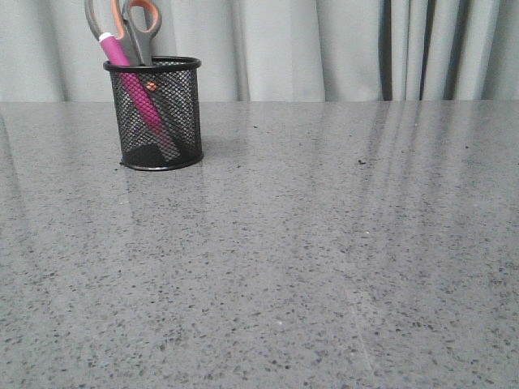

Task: Put pen and scissors into bin

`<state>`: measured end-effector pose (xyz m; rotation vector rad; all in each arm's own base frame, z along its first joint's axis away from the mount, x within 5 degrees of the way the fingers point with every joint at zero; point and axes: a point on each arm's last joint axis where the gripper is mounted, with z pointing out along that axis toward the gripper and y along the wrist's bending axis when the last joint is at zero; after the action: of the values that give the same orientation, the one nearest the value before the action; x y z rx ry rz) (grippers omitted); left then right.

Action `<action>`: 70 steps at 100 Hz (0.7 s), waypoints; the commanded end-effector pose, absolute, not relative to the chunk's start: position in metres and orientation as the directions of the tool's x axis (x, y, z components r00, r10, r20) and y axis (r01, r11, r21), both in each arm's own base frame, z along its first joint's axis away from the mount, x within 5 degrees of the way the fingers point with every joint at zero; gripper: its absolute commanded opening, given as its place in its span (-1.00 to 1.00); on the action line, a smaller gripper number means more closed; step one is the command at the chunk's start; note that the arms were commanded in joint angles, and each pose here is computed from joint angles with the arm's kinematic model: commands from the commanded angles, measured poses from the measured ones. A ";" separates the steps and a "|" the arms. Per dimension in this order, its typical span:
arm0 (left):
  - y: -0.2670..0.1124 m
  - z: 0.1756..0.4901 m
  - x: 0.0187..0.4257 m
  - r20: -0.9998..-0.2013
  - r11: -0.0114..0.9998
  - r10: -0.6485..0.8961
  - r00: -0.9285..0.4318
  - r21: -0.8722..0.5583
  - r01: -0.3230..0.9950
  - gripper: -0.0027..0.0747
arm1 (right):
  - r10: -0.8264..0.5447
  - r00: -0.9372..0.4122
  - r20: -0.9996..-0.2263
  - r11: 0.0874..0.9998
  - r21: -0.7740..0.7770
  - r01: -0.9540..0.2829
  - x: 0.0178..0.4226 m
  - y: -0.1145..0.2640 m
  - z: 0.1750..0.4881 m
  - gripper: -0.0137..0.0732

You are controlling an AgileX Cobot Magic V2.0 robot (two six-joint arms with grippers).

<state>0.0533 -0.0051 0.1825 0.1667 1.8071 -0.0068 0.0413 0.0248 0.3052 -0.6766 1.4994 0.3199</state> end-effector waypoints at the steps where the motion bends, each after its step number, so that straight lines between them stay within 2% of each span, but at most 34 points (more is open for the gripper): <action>1: -0.005 0.174 0.053 -0.977 0.995 0.062 -0.203 0.044 0.093 -0.98 | -0.166 0.166 -0.972 0.782 -0.232 -0.579 0.040 0.025 0.320 -0.85; 70: -0.004 0.174 0.054 -0.978 0.996 0.046 -0.203 0.030 0.081 -0.98 | -0.167 0.165 -0.972 0.782 -0.232 -0.579 0.040 0.025 0.319 -0.85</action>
<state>0.0533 -0.0043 0.1823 0.1202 1.8123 -0.0128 0.0413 0.0249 0.3054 -0.6763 1.4981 0.3204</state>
